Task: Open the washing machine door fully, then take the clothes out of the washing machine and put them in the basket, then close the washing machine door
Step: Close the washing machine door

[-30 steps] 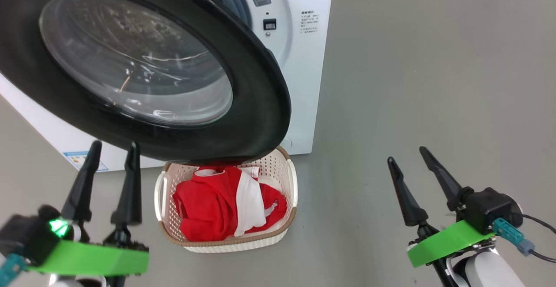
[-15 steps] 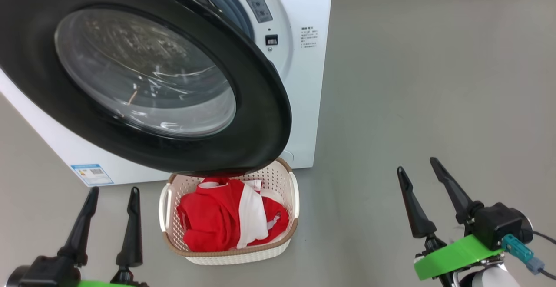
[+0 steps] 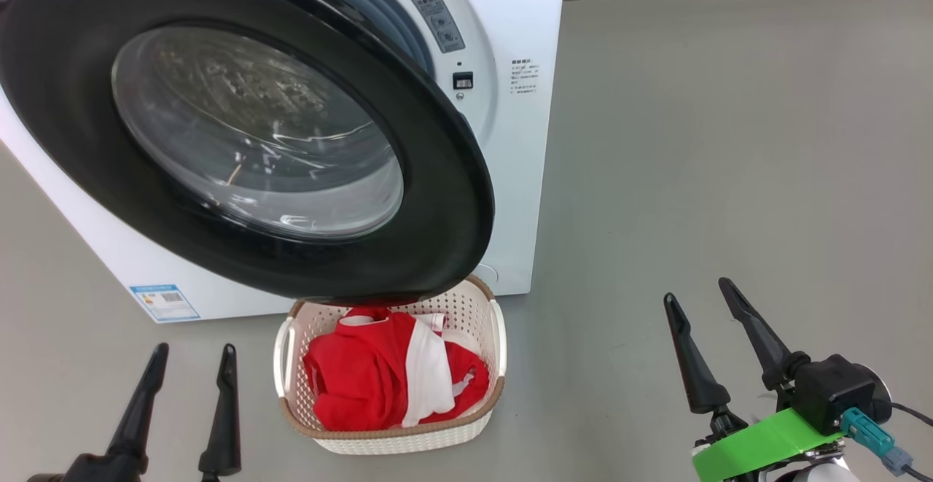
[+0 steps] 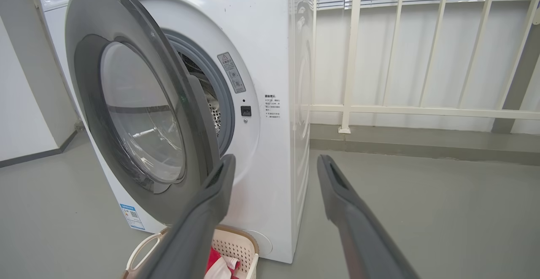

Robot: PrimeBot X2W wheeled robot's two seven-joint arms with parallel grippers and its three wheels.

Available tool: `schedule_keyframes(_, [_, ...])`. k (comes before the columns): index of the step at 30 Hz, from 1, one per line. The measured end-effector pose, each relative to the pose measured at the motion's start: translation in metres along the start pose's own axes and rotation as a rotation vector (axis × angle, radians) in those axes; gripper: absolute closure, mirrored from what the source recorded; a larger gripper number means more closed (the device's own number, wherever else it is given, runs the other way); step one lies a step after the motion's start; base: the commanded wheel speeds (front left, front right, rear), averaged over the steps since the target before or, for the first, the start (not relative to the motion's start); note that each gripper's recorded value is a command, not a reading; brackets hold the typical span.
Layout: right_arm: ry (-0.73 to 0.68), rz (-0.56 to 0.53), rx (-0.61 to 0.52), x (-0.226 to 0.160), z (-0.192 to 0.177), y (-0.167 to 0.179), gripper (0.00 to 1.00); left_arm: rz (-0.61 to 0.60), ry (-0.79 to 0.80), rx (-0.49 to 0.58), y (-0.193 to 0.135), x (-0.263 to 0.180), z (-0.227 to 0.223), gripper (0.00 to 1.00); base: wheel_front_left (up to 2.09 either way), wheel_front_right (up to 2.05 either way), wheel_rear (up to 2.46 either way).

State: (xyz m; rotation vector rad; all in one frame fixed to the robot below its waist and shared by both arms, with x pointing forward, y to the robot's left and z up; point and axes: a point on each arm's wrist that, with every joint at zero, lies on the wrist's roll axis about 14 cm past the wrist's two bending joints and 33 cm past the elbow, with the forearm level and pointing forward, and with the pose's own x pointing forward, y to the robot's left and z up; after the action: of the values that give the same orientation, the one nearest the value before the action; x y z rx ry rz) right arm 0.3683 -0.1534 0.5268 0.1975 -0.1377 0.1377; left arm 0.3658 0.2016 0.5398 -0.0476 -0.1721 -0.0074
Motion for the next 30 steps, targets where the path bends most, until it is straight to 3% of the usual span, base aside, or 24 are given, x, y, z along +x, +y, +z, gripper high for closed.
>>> schedule_keyframes(15, [0.002,0.012,0.005,0.001,-0.001,0.005,0.03,-0.005,0.011,0.012,-0.001,-0.003,-0.004,0.00,0.00,0.00,0.00])
schedule_keyframes(17, [0.018,0.020,0.008,0.001,-0.006,0.008,0.51,-0.006,0.013,0.007,-0.001,-0.004,-0.005,0.00,0.00,0.00,0.00])
schedule_keyframes(18, [0.028,0.029,0.008,0.001,-0.009,0.010,0.60,-0.003,0.013,0.004,0.000,-0.005,-0.005,0.00,0.00,0.00,0.00])
schedule_keyframes(21, [0.055,0.054,0.006,0.002,-0.018,0.016,1.00,0.005,0.014,-0.004,0.001,-0.008,-0.005,0.00,0.00,0.00,0.00])
schedule_keyframes(30, [0.137,0.150,0.007,0.031,-0.045,0.041,1.00,0.052,0.025,0.002,0.014,-0.018,-0.007,0.00,0.00,0.00,0.00])
